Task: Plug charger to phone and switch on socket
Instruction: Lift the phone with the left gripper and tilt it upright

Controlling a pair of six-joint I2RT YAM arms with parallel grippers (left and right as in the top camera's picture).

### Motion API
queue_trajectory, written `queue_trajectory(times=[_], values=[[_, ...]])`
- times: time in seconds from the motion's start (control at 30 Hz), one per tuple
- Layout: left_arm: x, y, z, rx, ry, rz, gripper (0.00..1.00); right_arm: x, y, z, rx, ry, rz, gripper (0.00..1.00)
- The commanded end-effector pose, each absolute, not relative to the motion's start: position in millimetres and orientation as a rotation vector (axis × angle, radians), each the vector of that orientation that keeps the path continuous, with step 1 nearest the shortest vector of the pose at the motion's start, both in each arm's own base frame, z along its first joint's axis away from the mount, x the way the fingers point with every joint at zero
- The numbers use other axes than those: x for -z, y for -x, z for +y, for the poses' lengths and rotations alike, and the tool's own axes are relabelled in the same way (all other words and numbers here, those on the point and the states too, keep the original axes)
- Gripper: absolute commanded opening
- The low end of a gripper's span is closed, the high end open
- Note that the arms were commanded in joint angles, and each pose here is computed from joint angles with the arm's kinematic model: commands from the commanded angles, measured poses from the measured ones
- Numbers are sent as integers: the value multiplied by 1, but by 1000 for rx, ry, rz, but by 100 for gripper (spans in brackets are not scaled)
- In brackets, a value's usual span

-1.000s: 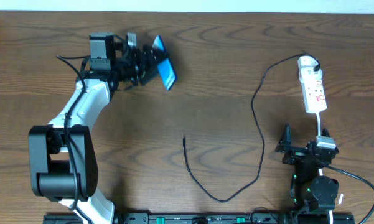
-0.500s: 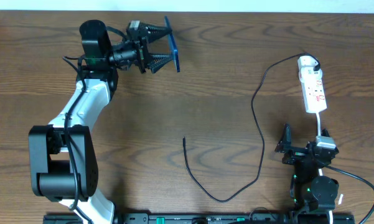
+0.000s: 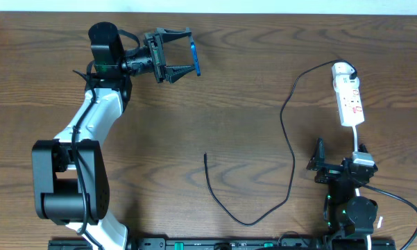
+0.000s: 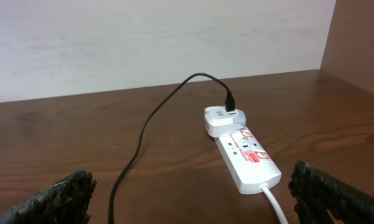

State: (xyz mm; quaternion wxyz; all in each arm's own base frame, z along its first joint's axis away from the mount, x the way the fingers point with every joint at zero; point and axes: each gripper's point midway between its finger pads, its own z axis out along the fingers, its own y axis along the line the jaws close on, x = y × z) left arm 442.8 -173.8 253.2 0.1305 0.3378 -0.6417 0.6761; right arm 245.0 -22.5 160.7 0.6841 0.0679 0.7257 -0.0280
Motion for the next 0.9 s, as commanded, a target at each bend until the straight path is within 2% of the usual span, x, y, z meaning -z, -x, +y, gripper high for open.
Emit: queue_trajectory(times=[0.0,0.33,0.57,0.87], values=[[-267,-438,-174,-1951,-975,-1828,7,-160,-245,-22,52,-161,1624,99],[-265,-449,-171,-1983,-1053,-1827,7,-160,-245,-22,52,-161,1624,99],[-245,-450,-169,-1867,-1199,-1759,7,-160,-245,-22,52,-161,1624,99],[-245,-450,-168,-1867,-1199,-1758,7,-160,-245,-22,52,-161,1624,99]])
